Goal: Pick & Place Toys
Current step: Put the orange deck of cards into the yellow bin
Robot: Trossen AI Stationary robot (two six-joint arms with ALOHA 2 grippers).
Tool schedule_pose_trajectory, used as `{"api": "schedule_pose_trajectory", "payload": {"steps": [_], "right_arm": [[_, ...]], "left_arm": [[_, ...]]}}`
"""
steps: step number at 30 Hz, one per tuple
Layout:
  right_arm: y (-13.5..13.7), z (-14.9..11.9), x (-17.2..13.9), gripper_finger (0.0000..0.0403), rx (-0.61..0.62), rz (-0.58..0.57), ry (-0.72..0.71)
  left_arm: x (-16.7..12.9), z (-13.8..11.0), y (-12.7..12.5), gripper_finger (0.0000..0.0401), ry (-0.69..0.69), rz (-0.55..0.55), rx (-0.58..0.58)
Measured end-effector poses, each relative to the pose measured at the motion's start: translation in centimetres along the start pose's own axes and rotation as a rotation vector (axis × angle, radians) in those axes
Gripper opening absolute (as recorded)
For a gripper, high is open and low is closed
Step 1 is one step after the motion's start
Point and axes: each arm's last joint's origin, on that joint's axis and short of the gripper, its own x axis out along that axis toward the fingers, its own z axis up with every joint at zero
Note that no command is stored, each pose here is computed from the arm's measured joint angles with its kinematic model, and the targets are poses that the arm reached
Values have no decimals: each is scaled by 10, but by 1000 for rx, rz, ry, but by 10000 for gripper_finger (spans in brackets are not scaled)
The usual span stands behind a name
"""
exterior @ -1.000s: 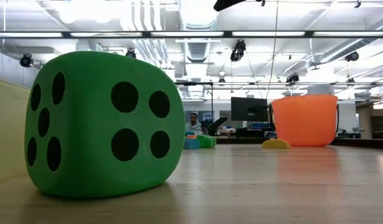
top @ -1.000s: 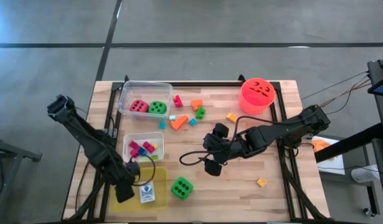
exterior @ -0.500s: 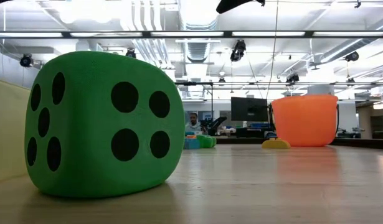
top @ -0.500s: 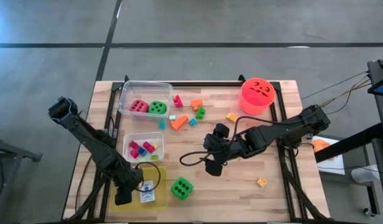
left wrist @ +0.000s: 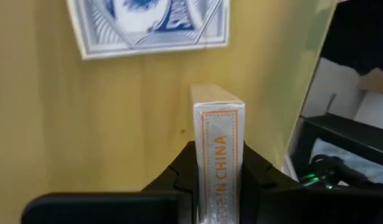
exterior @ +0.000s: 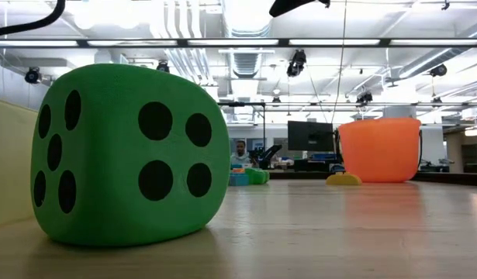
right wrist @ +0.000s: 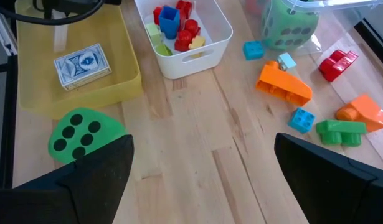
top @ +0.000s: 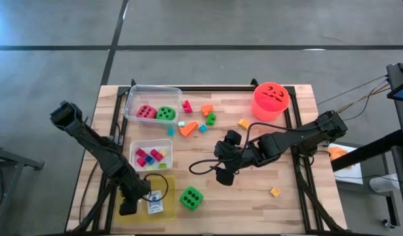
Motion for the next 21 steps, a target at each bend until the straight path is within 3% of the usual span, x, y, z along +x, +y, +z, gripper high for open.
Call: {"api": "schedule_pose_trajectory", "payload": {"steps": [8, 21], "right_arm": [[0, 0, 0, 384, 0, 0, 0], [1, 0, 0, 384, -1, 18, 8]], "left_arm": [[6, 1, 5, 82, -31, 2, 6], [8, -1, 10, 89, -21, 17, -27]]}}
